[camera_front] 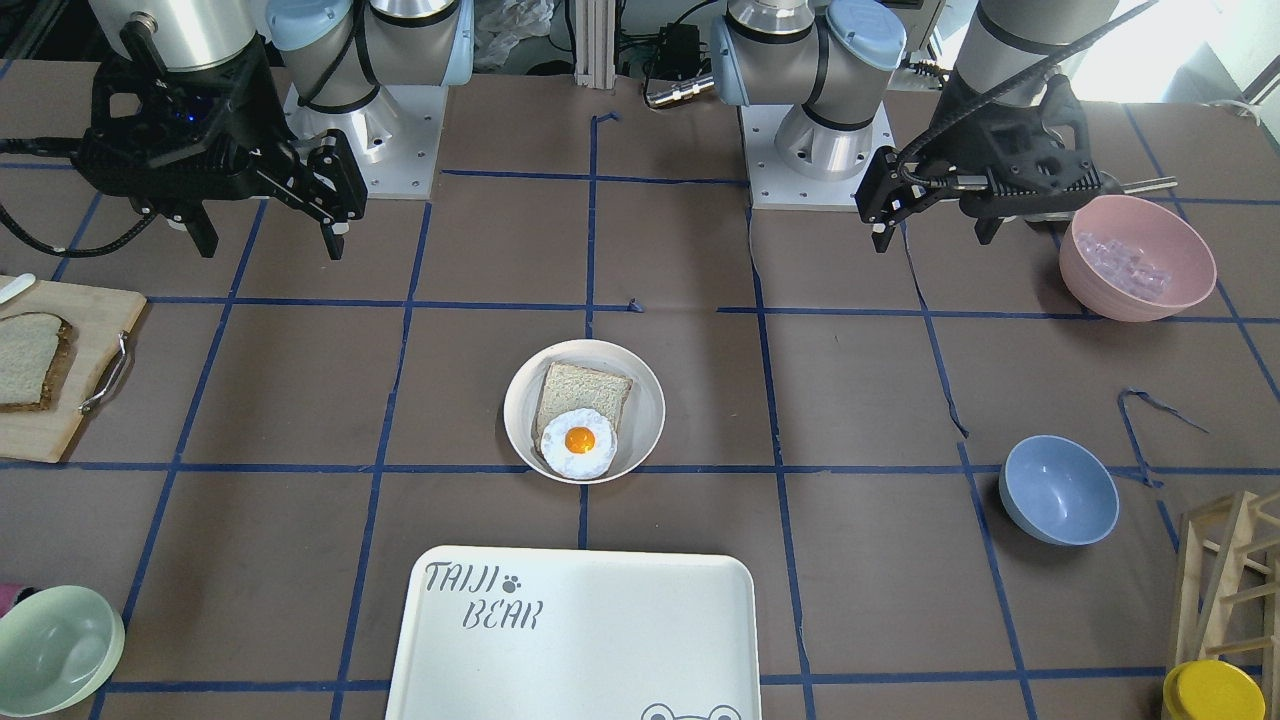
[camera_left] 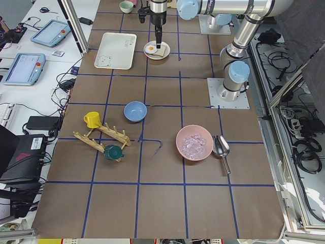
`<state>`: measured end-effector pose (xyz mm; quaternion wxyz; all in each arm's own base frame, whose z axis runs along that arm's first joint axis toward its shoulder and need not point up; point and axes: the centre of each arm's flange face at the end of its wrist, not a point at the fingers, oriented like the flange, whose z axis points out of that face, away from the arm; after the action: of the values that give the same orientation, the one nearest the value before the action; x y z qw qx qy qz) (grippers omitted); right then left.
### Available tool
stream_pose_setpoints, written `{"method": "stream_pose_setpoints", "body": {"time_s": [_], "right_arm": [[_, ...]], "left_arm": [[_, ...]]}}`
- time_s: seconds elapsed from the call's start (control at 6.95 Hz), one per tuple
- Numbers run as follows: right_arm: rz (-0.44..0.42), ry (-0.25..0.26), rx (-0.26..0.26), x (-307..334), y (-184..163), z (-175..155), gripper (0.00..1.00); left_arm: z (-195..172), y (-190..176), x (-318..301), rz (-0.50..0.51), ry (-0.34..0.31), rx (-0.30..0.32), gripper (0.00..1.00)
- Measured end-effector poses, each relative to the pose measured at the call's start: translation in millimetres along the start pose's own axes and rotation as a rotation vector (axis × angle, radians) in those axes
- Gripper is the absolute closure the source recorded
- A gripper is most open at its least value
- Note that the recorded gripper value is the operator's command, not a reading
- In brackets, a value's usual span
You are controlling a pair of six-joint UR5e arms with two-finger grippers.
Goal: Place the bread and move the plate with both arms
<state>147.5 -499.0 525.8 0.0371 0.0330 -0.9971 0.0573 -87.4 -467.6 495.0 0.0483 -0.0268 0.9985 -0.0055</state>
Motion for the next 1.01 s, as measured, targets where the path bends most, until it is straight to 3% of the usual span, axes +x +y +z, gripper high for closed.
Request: {"method": "stream_pose_setpoints", "body": {"time_s": [0.29,0.72,1.01], "right_arm": [[0.014,0.014,-0.035,35,-11,21,0.00],[0.105,0.044,-0.200,182,7,120,0.00],[0.125,0.109,-0.216,268,37,197,0.21]], "left_arm": [[0,0,0,0.000,0.000,0.000,0.00],[1,0,-1,-0.001,-0.006,-0.003,0.00],[2,-1,-1,-0.001,-0.007,-0.005,0.00]]}}
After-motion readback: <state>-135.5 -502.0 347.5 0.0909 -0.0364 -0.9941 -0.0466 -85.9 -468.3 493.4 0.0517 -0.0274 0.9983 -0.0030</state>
